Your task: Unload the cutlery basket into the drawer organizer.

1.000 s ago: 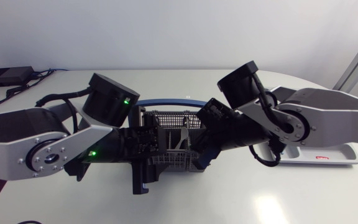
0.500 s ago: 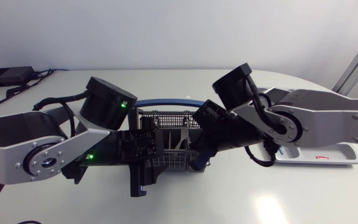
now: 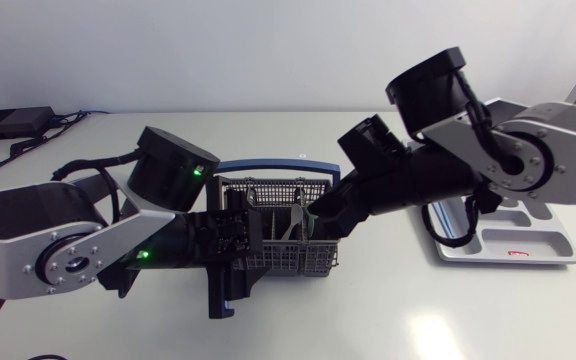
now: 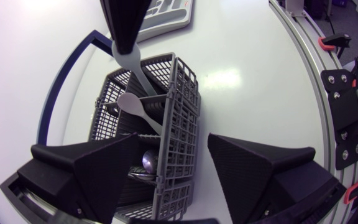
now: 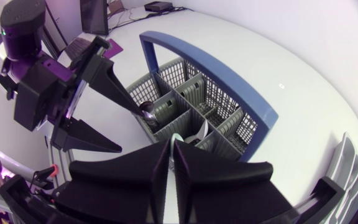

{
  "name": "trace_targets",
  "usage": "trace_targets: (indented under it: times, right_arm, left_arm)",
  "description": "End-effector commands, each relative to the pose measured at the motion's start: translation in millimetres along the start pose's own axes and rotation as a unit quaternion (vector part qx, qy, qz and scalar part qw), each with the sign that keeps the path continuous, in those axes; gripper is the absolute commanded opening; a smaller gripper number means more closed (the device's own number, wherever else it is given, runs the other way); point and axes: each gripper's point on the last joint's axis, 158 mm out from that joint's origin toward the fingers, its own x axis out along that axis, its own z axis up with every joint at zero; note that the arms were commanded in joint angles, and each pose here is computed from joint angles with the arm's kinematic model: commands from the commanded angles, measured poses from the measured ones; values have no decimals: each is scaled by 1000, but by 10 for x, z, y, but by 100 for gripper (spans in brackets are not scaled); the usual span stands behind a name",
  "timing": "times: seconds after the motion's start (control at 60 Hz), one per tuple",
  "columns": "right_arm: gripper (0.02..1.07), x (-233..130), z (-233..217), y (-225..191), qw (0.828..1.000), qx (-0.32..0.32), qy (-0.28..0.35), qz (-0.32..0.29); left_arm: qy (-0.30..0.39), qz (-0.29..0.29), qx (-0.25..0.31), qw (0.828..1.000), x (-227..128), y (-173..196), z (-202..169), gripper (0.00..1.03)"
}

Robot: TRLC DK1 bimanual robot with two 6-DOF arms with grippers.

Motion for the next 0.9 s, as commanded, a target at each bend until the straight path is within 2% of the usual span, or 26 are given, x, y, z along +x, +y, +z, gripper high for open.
trace_targets:
  times: [0.0,0.2,0.4,0.683,0.883]
  right_arm:
    - [12,-215,199,26,1000,13,-27,3]
    - [12,-701,327,14,998,37,-57,-7]
    - [12,-1086,156,-133,994,76,-65,-40]
    - [12,-1487,-524,-909,974,153,-38,-161]
    - [12,-1803,-1151,-1564,940,183,-1,-289]
  left_arm:
    - [3,-4,-1,1000,3,-84,-54,79]
    - [0,-2,-2,1000,10,-76,-25,79]
    - [-2,0,-2,1000,1,-62,-18,79]
    - [-3,5,-8,1000,-29,-24,-10,79]
    - [-4,4,-12,1000,-25,-28,9,79]
